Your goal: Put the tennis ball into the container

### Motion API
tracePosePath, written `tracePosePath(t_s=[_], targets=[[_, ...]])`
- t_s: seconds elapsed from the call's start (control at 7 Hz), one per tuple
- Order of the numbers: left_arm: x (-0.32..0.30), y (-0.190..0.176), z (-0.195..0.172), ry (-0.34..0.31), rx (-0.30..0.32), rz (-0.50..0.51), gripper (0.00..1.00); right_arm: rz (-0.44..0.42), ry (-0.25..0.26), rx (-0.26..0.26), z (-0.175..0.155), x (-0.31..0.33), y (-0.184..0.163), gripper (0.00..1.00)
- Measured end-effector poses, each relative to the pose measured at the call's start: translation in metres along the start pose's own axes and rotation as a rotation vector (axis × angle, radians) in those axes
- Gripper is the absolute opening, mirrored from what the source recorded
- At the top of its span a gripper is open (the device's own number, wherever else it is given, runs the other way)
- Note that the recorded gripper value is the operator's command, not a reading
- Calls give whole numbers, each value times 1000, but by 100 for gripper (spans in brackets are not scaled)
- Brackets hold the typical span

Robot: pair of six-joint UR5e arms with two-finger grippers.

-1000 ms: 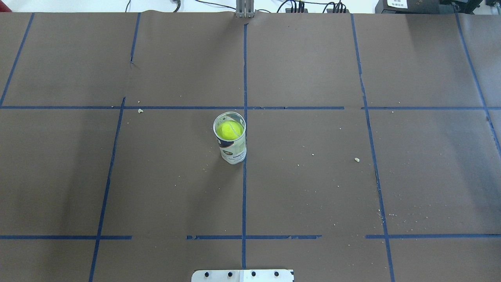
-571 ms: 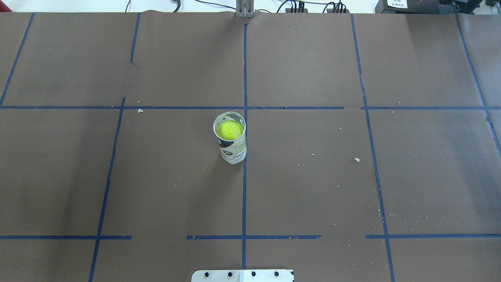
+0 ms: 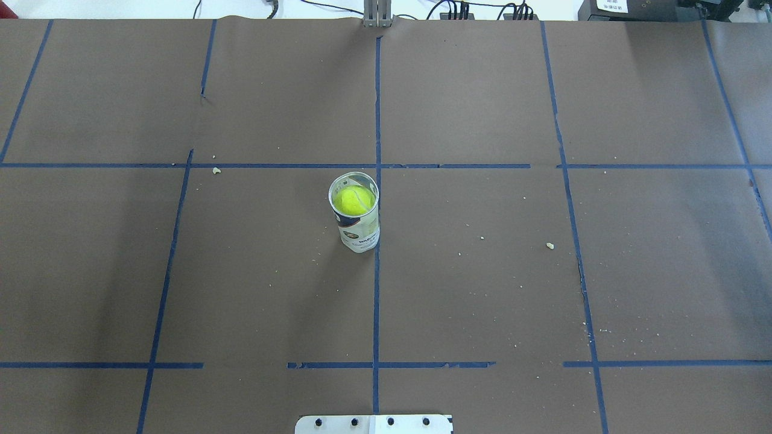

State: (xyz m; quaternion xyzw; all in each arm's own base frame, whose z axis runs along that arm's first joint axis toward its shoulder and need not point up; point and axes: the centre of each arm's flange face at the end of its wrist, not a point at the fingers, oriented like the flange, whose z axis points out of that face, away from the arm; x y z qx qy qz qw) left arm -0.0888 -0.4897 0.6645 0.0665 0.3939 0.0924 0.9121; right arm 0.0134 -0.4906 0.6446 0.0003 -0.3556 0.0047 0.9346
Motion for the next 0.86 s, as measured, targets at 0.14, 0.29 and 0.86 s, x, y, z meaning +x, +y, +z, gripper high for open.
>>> tracePosePath(t_s=[0.14, 0.29, 0.86], targets=[[-1, 1, 1, 1, -3, -4, 100, 0, 0, 0, 0, 0, 0, 100], [-2, 4, 2, 3, -11, -14, 100, 0, 0, 0, 0, 0, 0, 100], [2, 11, -2, 25, -96, -115, 100, 0, 0, 0, 0, 0, 0, 100]])
